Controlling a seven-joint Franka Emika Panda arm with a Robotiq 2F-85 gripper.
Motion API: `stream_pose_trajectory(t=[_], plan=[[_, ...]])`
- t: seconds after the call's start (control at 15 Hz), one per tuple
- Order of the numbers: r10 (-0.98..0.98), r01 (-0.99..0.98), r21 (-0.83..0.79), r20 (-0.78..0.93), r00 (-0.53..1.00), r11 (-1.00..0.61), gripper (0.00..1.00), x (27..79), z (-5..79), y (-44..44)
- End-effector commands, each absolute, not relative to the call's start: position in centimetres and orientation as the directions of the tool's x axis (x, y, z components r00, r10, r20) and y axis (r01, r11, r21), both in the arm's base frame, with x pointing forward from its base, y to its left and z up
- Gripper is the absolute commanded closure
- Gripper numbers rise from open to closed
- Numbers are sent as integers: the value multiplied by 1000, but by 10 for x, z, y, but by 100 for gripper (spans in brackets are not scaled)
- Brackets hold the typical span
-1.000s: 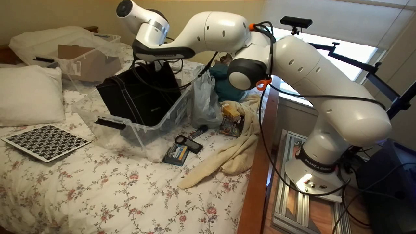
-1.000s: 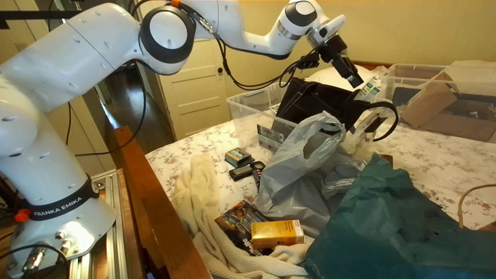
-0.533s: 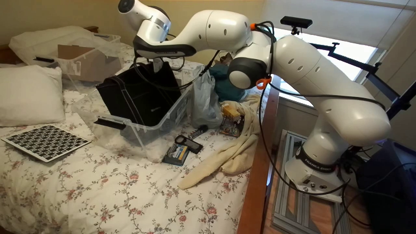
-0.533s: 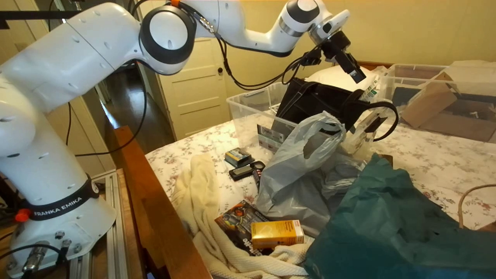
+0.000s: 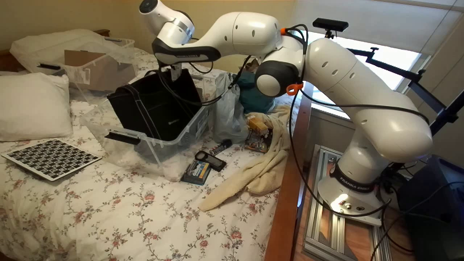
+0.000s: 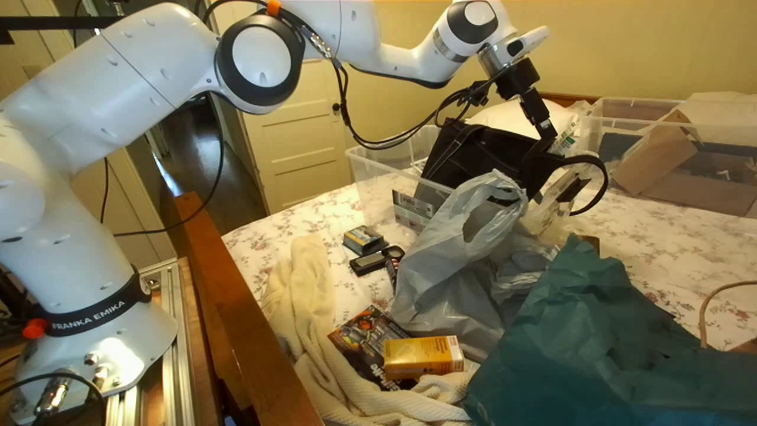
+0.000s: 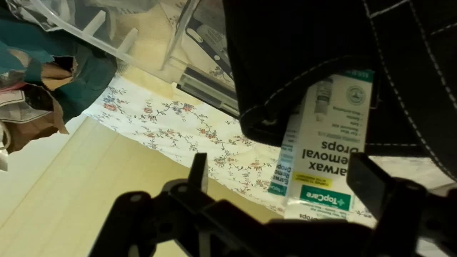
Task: Remove the white box from the front small pocket of the black bag and put it in the big pocket
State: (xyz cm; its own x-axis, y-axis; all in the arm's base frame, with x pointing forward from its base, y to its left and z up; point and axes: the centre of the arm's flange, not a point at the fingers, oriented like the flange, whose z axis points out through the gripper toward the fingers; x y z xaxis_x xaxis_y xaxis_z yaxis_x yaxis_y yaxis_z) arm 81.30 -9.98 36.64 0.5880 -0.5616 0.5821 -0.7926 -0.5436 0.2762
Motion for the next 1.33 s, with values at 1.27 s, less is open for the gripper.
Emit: stream_pose_trajectory(t=[1.27], plan=[[-731,-860,237,453,510,-453,0,827,343,-120]])
